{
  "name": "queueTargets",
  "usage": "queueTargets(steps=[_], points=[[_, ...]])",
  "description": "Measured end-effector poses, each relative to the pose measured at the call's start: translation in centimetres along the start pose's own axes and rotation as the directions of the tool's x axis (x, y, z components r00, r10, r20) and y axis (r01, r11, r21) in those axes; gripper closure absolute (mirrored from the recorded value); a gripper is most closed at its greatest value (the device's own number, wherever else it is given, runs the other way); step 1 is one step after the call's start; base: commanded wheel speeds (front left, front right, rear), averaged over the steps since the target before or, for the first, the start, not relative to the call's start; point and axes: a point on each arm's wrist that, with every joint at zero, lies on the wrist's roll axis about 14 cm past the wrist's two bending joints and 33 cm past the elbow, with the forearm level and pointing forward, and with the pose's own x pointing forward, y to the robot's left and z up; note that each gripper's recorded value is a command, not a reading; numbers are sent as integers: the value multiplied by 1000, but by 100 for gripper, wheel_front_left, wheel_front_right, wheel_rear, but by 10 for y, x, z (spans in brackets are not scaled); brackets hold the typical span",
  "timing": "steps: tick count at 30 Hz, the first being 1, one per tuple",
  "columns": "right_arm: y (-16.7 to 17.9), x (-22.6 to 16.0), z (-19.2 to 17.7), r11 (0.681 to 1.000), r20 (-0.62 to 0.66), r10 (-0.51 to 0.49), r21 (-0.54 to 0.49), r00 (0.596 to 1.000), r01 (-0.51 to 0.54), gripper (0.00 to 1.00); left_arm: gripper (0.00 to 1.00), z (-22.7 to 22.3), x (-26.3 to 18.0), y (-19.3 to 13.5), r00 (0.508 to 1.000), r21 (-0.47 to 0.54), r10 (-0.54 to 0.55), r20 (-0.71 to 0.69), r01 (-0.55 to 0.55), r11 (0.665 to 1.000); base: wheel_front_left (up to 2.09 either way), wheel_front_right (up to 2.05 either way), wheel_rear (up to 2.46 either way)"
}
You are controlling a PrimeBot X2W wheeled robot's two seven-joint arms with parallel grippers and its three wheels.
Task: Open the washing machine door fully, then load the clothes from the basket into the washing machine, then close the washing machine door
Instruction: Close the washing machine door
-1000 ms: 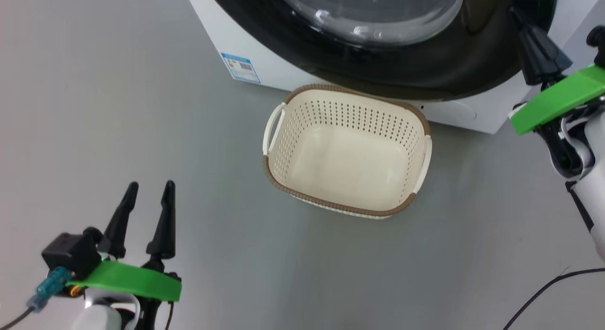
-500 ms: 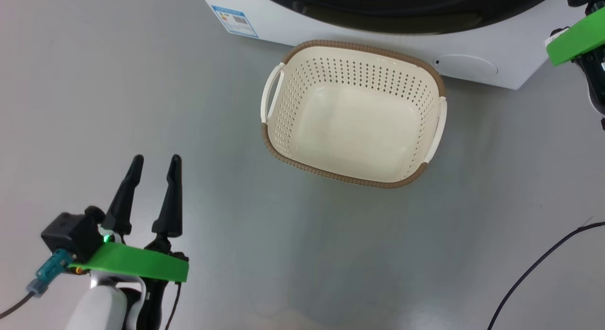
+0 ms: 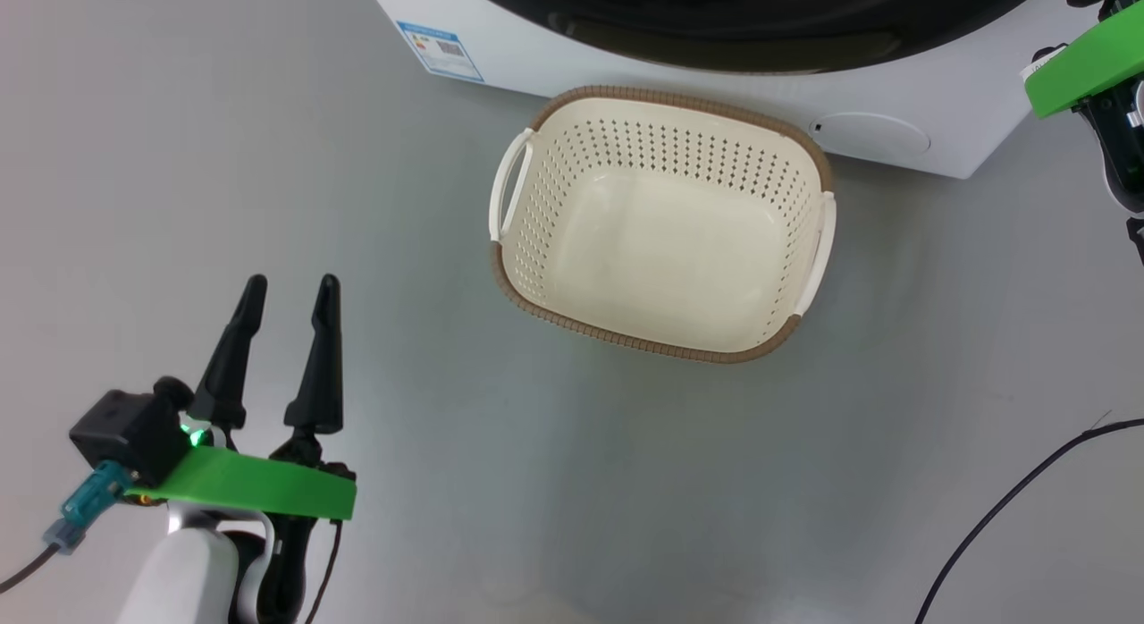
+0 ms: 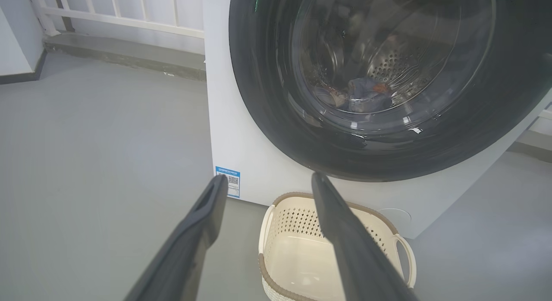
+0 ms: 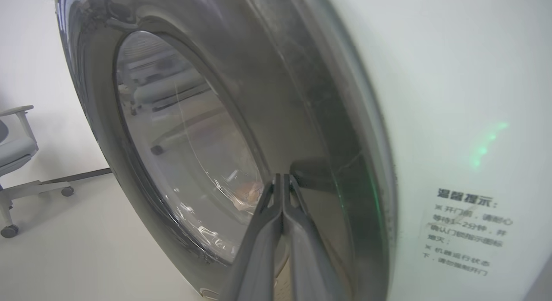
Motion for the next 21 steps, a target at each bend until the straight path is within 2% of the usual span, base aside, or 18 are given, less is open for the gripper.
queueTargets(steps=[6, 7, 9, 10, 17, 21], points=[[5, -6, 18, 1000, 23, 0, -12, 1000, 0, 100, 0, 7, -2, -3, 1000, -5, -10, 17, 11, 1000, 0, 0, 0], [8, -9, 18, 1000, 23, 5, -7, 1000, -5, 94, 0, 8, -3, -4, 1000, -6, -12, 21, 13, 1000, 0, 0, 0], [18, -15, 19, 1000, 21, 22, 2, 1000, -23, 38, 0, 12, -5, -5, 999, -9, -17, 30, 17, 1000, 0, 0, 0], [23, -19, 20, 1000, 19, 31, 5, 999, -31, 0, 0, 14, -6, -6, 999, -11, -20, 34, 21, 1000, 0, 0, 0], [51, -48, 36, 996, 41, 67, 52, 997, -69, 0, 0, 21, -15, -15, 997, -10, -61, 49, 61, 998, 0, 0, 0], [65, -75, 31, 994, 11, 83, 66, 996, -84, 0, 0, 25, -20, -24, 994, -15, -89, 58, 90, 996, 0, 0, 0]])
